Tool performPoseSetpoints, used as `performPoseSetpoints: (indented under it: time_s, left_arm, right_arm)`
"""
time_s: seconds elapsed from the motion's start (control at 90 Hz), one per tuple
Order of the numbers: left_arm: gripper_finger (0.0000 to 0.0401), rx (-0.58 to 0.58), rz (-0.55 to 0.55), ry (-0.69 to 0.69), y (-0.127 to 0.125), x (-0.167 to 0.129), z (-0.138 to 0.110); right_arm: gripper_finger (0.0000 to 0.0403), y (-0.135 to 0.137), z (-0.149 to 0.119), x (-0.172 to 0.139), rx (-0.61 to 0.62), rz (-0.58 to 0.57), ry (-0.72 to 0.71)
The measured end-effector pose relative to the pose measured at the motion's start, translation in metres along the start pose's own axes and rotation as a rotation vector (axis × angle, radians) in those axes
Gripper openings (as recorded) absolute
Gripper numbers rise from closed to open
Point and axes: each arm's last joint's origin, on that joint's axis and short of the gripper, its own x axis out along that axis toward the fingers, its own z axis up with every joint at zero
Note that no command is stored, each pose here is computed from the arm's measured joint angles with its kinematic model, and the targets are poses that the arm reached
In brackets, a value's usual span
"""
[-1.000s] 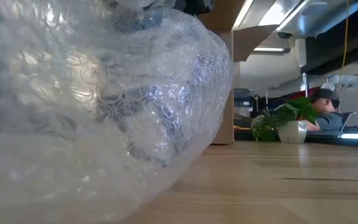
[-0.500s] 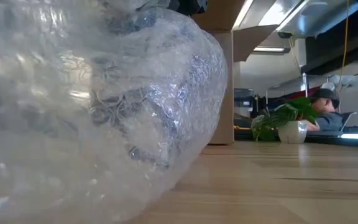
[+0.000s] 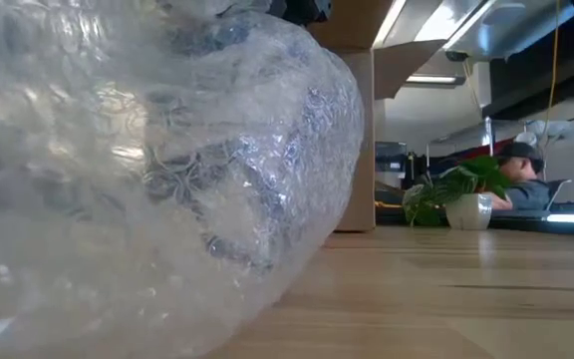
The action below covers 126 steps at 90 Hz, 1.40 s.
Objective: Wrap mug
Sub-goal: Wrap the blue mug with bubble wrap
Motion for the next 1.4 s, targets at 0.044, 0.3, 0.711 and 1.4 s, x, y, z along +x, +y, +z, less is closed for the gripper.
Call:
performPoseSetpoints:
  time_s: [0.044, 0.3, 0.711, 1.4]
  left_arm:
    - [0.0113, 0.015, 0.017, -0.001, 0.002, 0.001, 0.001]
    - [0.0129, -0.038, 0.187, 0.181, 0.023, 0.004, -0.004]
    - [0.0129, -0.14, 0.222, 0.293, 0.031, 0.011, -0.018]
    - [0.0, 0.054, -0.203, -0.045, -0.028, 0.059, 0.011]
  right_arm:
    - [0.0, 0.0, 0.0, 0.0, 0.0, 0.0, 0.0]
    - [0.0, 0.0, 0.0, 0.0, -0.001, 0.001, 0.0]
    - [0.0, 0.001, 0.0, 0.0, -0.006, 0.009, -0.005]
    - [0.0, 0.004, 0.002, 0.001, -0.032, 0.029, -0.032]
